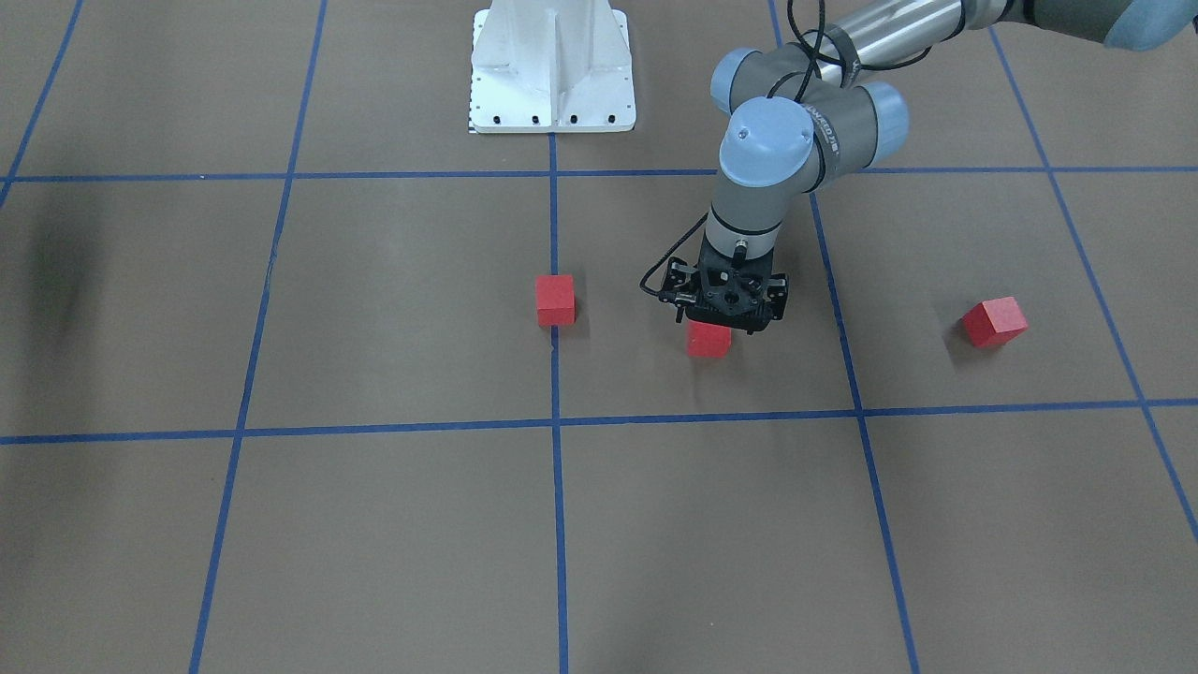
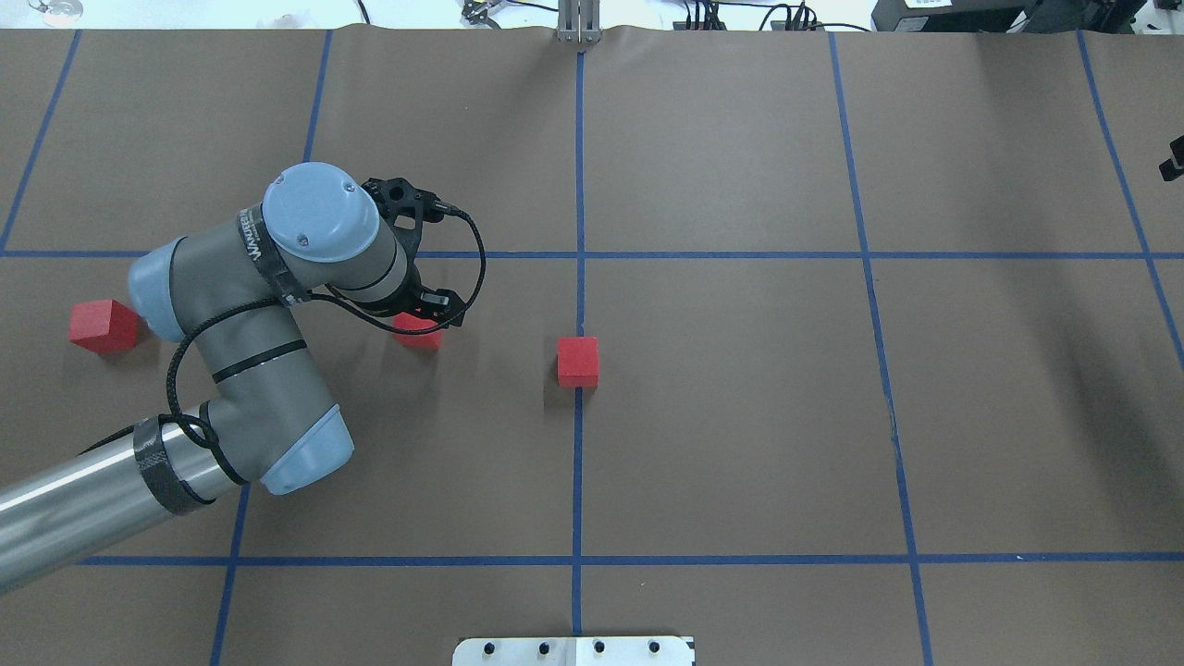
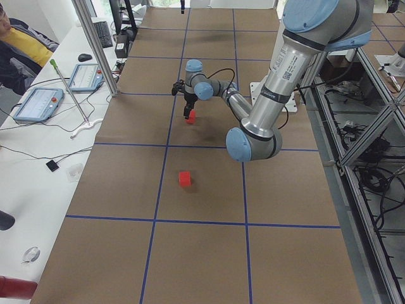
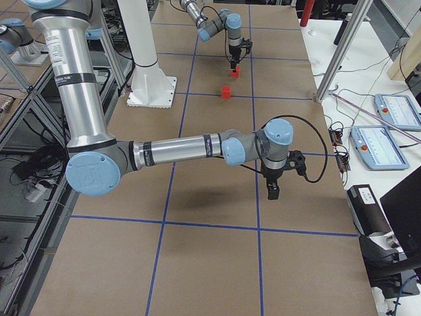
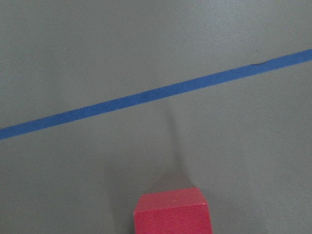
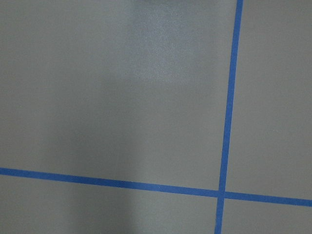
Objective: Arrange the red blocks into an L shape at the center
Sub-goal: 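Grasp the middle red cube with the left gripper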
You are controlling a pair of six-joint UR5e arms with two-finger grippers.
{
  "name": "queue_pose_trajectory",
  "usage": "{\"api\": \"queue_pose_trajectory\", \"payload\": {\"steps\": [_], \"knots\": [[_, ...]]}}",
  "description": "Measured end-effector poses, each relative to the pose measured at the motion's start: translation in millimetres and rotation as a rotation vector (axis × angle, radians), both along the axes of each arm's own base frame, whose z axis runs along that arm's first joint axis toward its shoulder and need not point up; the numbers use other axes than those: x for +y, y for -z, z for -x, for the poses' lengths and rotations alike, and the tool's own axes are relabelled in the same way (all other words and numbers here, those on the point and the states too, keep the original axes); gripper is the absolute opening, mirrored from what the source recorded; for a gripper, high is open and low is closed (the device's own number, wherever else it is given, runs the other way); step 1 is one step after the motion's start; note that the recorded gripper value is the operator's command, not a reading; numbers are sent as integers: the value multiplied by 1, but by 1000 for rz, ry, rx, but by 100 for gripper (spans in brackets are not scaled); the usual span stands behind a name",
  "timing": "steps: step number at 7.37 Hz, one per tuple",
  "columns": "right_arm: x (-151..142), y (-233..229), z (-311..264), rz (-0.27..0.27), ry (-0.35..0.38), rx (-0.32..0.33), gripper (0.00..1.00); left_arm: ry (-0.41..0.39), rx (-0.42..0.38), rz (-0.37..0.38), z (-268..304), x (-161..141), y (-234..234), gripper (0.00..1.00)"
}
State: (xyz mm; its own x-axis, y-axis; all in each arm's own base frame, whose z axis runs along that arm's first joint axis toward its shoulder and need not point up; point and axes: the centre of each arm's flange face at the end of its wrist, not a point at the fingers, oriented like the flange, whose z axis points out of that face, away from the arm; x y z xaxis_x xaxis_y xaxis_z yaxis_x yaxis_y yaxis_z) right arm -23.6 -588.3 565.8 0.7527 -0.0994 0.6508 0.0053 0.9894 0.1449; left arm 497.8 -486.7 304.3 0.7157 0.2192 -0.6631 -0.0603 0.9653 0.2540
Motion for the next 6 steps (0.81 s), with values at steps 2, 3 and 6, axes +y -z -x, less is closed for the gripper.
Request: {"api": "queue_pose_trajectory", "payload": {"steps": [2, 3, 6], "knots": [[0, -1, 0, 1, 0, 1, 99, 27, 9, 25, -5, -3, -6, 76], [1, -2, 0, 2, 1, 2, 99, 33, 13, 30, -7, -4, -8, 40], [1, -2, 0, 0, 2, 2, 99, 20, 31, 40, -10, -1, -6, 0]]}}
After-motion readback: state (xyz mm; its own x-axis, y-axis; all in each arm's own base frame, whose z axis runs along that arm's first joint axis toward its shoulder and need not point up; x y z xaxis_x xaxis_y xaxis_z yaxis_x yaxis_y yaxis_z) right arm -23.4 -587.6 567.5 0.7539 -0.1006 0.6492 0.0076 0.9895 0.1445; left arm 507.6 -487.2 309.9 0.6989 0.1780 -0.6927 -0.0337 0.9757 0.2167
